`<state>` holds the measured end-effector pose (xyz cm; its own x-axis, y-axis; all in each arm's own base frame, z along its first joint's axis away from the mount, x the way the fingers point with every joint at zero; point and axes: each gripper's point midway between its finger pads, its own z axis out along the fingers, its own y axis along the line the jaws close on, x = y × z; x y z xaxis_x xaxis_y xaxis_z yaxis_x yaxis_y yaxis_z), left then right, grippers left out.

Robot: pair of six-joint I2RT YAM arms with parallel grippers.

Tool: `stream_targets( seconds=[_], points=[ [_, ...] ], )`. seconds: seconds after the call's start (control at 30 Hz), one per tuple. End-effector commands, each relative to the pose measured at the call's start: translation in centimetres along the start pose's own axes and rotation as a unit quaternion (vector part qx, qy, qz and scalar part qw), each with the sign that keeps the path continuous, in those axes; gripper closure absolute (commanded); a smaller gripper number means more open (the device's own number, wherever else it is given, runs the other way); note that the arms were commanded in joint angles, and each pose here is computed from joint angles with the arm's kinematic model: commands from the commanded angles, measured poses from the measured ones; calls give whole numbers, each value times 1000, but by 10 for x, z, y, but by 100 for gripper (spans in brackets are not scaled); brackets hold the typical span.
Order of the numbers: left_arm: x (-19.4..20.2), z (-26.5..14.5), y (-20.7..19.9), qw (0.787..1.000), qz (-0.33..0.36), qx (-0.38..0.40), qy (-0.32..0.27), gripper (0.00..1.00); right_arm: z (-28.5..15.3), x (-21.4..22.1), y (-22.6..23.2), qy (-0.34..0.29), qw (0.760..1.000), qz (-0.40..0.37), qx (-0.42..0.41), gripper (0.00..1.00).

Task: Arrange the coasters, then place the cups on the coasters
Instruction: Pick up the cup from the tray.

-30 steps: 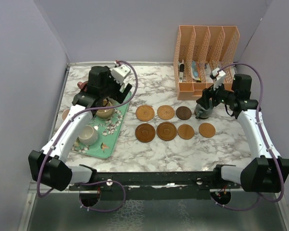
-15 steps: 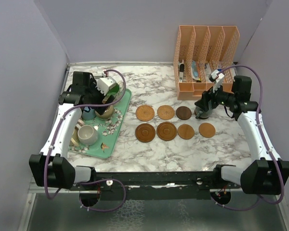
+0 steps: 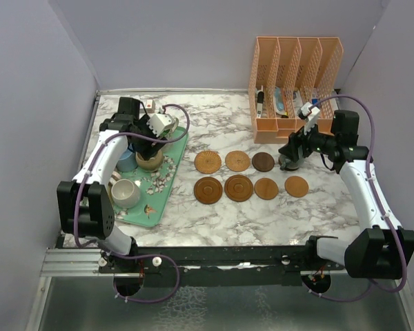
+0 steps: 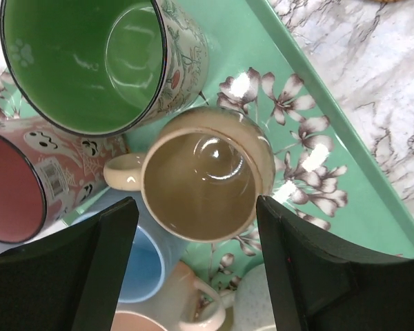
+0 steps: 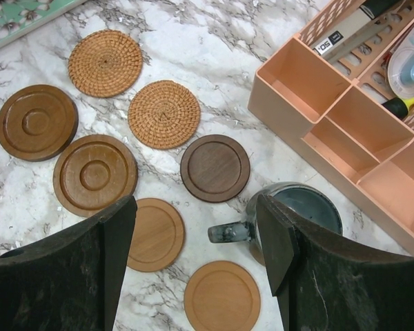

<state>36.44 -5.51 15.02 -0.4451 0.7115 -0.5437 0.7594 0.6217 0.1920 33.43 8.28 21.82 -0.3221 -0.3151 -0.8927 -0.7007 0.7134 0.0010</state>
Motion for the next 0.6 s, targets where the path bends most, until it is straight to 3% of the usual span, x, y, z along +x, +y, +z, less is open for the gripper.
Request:
stream_targets(
  seconds=[0.0, 0.23, 0.57],
  points=[
    [-7, 7, 17, 999, 41, -2, -6, 29, 0, 5, 5, 4, 1000, 1, -9, 29],
    [-4, 21, 35, 998, 59, -3, 9, 34, 2, 9, 4, 9, 1000, 8, -12, 29],
    [13, 42, 32, 997, 66, 32, 28, 42, 5, 12, 2, 14, 1000, 16, -10, 29]
  ],
)
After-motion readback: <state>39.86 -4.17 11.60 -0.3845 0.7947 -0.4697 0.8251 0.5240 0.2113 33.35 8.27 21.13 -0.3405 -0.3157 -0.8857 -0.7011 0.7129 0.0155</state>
